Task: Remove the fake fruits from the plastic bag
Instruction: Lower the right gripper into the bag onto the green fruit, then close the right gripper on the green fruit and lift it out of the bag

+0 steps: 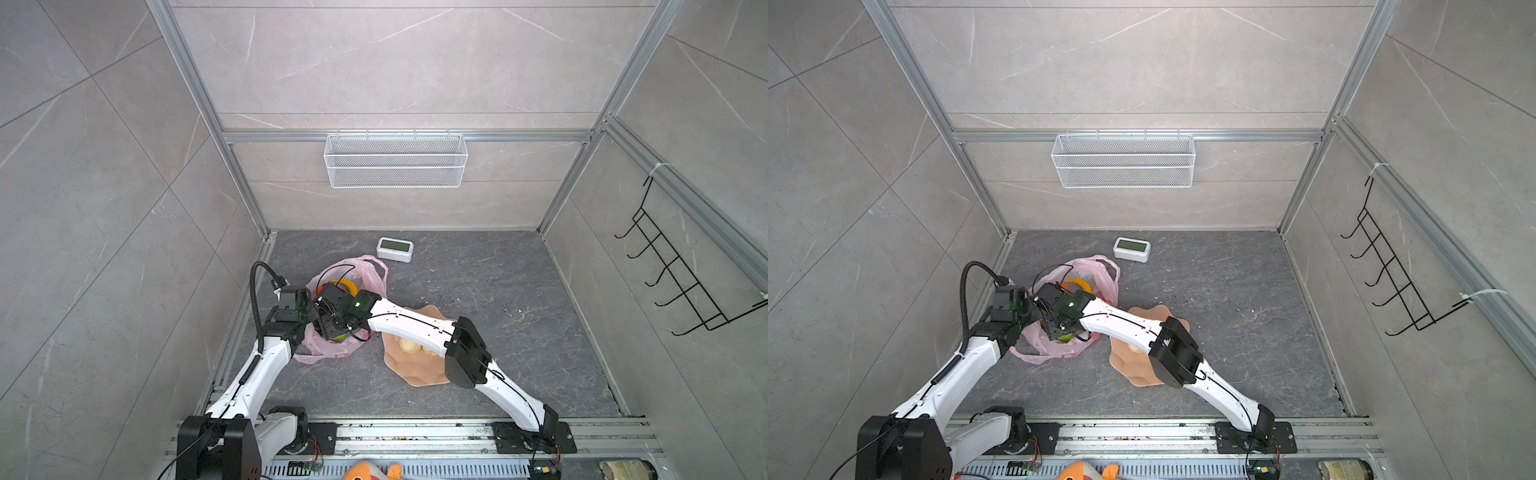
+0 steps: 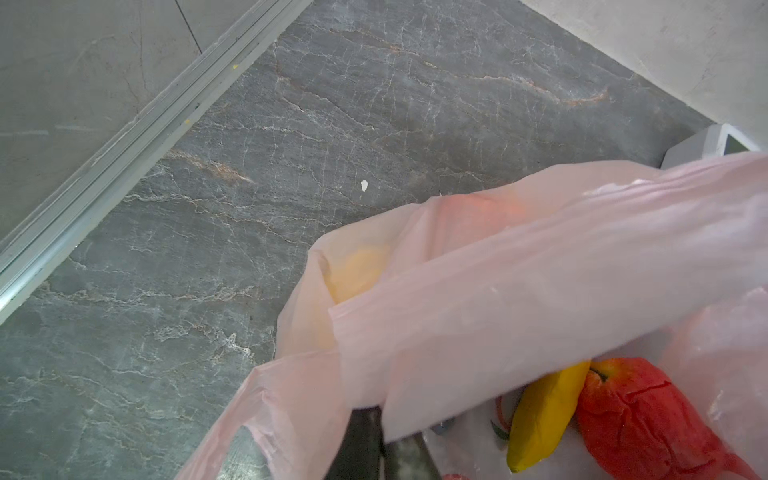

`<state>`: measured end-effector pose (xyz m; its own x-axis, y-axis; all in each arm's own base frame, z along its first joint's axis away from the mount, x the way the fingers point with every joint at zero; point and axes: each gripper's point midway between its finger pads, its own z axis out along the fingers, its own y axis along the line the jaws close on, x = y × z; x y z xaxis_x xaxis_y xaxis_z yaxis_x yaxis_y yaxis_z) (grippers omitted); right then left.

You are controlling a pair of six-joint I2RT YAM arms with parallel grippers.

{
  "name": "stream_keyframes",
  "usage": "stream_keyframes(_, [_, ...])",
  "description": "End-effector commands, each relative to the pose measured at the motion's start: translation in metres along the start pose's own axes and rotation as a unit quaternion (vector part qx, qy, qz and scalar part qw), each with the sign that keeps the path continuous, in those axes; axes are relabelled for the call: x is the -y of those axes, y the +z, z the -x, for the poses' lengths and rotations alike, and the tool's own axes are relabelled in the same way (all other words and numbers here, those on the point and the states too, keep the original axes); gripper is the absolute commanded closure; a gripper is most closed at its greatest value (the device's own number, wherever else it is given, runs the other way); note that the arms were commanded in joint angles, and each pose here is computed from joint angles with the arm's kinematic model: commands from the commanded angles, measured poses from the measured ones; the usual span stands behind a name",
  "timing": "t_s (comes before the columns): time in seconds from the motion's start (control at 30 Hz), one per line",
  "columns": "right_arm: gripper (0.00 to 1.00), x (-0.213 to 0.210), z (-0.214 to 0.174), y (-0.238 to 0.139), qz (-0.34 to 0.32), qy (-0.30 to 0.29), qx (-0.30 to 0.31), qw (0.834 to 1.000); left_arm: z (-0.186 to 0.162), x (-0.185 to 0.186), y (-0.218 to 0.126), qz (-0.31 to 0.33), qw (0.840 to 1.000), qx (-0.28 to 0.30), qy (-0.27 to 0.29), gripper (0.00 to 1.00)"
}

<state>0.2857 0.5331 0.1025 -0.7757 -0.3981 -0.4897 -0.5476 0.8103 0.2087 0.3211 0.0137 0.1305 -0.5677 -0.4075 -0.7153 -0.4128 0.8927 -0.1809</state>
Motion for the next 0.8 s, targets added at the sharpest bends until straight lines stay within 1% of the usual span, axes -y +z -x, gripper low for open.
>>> stream_keyframes(0.0, [0.32,0.001,0.020,-0.039,0.012,-0.003,0.033,0.999,0.002,-0.004,-0.001,0.010,1.000,0.010,0.007,1.00])
stream_keyframes(0.23, [0.32,0.025,0.009,-0.079,0.005,-0.015,0.028,0.999,0.002,-0.005,0.000,0.013,1.000,0.009,0.010,1.00])
stream_keyframes(0.37, [0.32,0.048,-0.009,-0.101,-0.009,-0.026,0.013,1.000,0.001,-0.005,0.001,0.014,1.000,0.007,0.010,1.00])
stream_keyframes(0.6, [0.32,0.097,-0.061,-0.133,-0.056,-0.037,-0.045,0.997,-0.001,-0.005,0.003,0.015,1.000,0.004,0.012,1.00])
stream_keyframes(0.77, [0.32,0.124,-0.108,-0.150,-0.089,-0.046,-0.111,0.989,-0.001,-0.004,0.004,0.014,1.000,0.002,0.012,1.00])
